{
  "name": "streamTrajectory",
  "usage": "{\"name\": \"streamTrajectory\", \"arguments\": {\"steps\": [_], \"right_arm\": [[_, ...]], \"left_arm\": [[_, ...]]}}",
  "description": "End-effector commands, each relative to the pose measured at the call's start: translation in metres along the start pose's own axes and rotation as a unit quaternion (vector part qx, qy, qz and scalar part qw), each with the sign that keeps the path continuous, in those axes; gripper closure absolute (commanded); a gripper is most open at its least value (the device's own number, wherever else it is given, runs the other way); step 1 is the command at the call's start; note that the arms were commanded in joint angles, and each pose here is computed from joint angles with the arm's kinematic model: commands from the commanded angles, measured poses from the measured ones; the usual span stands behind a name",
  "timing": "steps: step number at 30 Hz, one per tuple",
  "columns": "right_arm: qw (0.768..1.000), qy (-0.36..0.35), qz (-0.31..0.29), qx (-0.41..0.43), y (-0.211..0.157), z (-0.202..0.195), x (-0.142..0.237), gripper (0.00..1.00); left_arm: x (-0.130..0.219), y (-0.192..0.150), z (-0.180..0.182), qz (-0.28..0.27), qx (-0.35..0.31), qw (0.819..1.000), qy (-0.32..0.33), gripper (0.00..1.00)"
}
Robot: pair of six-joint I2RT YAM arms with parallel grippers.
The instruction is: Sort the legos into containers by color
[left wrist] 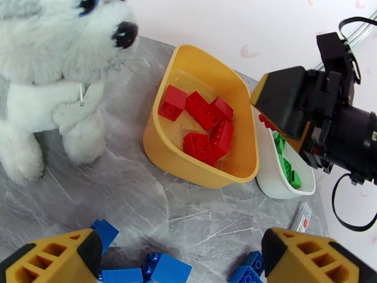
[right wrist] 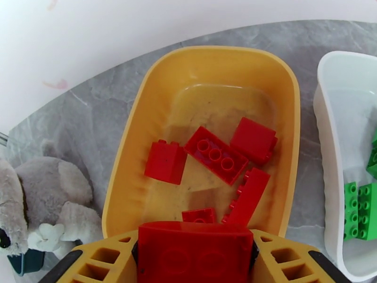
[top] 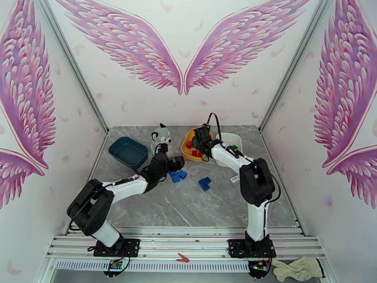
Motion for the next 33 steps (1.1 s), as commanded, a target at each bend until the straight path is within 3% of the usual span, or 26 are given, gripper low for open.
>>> {"name": "streamTrajectory", "arguments": {"steps": [1,7,11,18,24,33], "right_arm": [[1.0,0.012,0.014,0.017,0.001,0.002,0.006,0.34],[0.999,0.041,0.001,0.023,-0.006,0.001,0.034,0.25],[0.998,0.054,0.0,0.029,-0.021,-0.001,0.055,0.24],[0.996,0.065,0.014,0.068,-0.073,0.0,0.085,0.23],[0.994,0.059,0.017,0.089,-0.111,-0.011,0.109,0.13],[0.993,0.043,0.062,0.093,-0.176,-0.042,0.111,0.14]], "left_arm": [[0.009,0.007,0.003,-0.01,-0.015,1.0,0.018,0.05],[0.025,0.001,0.017,-0.016,-0.018,0.999,0.032,0.06],[0.035,-0.002,0.025,-0.021,-0.017,0.999,0.037,0.05],[0.055,-0.013,0.044,-0.026,-0.012,0.998,0.049,0.06],[0.071,-0.029,0.064,-0.024,-0.007,0.998,0.062,0.05],[0.094,-0.051,0.084,-0.027,0.007,0.997,0.067,0.05]]}}
Point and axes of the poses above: each hand's point on the last joint's axis, 136 mm out from that joint toward the fingers, its own x axis back along the fingers, its own z axis along the line the jaws close on, y = z × x, the point moved 1 cm from there along x, back along the fingers, and after that the axes turned 8 degrees about x, right-handed, at the moved point
